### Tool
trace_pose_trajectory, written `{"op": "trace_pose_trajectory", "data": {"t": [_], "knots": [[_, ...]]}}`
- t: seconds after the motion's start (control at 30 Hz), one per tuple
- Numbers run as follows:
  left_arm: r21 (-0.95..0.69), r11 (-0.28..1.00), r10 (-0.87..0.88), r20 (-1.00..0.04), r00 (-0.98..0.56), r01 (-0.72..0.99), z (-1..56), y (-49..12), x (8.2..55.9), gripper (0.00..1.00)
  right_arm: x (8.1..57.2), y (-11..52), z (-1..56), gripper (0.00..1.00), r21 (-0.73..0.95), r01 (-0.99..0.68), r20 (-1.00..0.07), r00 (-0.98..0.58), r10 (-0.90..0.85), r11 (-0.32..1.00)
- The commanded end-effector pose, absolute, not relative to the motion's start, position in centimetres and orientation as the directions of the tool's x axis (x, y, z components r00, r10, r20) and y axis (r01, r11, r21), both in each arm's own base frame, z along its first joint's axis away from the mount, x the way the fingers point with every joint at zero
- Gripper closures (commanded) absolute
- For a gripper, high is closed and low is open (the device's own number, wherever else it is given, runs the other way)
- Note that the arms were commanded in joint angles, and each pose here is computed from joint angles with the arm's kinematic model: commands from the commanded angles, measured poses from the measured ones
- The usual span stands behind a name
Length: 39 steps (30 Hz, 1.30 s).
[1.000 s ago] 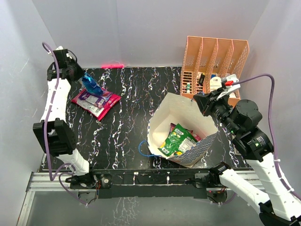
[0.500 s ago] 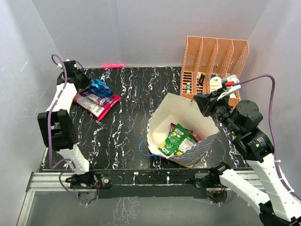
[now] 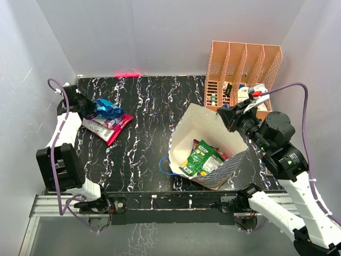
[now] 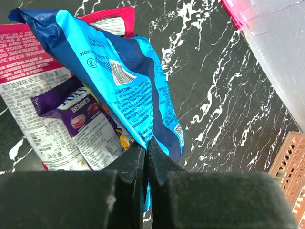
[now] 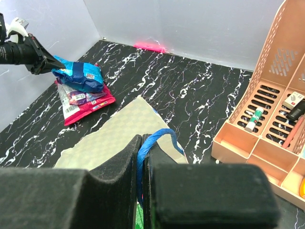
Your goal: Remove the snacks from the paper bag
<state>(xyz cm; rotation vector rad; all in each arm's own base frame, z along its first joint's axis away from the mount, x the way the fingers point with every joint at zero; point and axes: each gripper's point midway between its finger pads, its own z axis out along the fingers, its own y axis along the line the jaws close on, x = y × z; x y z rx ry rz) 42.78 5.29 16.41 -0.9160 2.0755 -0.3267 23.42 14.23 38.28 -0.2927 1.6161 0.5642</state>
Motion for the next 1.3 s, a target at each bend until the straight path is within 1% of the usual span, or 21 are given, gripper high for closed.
{"op": "trace_pose_trajectory", "data": {"t": [0.0,0.17,0.27,0.33,0.5,0.57,0.67,0.87,0.97,1.1,1.27], "knots": [[-0.541,0.699,-0.709,-0.608,-0.356,-0.468,17.5,5.6,41.8,1.0,23.2,14.4,40.9,0.92,0.176,-0.53,-0.983,-0.058,0.172,0.829],[-0.541,0.687,-0.719,-0.6,-0.351,-0.485,15.9,5.3,39.9,1.0,23.2,14.5,40.7,0.92,0.177,-0.534,-0.983,-0.064,0.17,0.827],[-0.521,0.671,-0.731,-0.586,-0.35,-0.528,14.5,5.6,38.4,1.0,23.3,14.6,40.6,0.92,0.178,-0.533,-0.983,-0.067,0.168,0.827],[-0.518,0.646,-0.746,-0.582,-0.323,-0.56,14.1,6.0,37.3,1.0,23.3,14.6,40.7,0.92,0.178,-0.535,-0.983,-0.067,0.169,0.826],[-0.51,0.553,-0.807,-0.524,-0.272,-0.659,10.8,7.0,34.6,1.0,23.2,14.8,40.6,0.92,0.178,-0.545,-0.984,-0.073,0.165,0.819],[-0.496,0.529,-0.822,-0.501,-0.27,-0.689,9.3,7.3,33.9,1.0,23.1,14.9,40.6,0.92,0.179,-0.548,-0.983,-0.073,0.167,0.817],[-0.479,0.489,-0.852,-0.441,-0.282,-0.729,7.1,7.2,32.6,1.0,23.1,14.9,40.5,0.92,0.179,-0.552,-0.983,-0.075,0.165,0.815],[-0.487,0.447,-0.881,-0.387,-0.273,-0.75,4.6,6.5,31.2,1.0,22.9,14.9,40.1,0.92,0.184,-0.552,-0.983,-0.083,0.166,0.814],[-0.46,0.431,-0.89,-0.357,-0.283,-0.776,3.3,6.3,30.4,1.0,22.9,15.0,40.0,0.92,0.184,-0.554,-0.983,-0.085,0.165,0.812],[-0.444,0.451,-0.881,-0.36,-0.307,-0.774,2.7,6.2,29.9,1.0,22.8,14.8,40.0,0.92,0.185,-0.552,-0.982,-0.084,0.167,0.813],[-0.459,0.486,-0.857,-0.416,-0.303,-0.744,5.3,6.7,30.2,1.0,22.6,14.8,40.2,0.92,0.183,-0.553,-0.983,-0.08,0.167,0.813]]}}
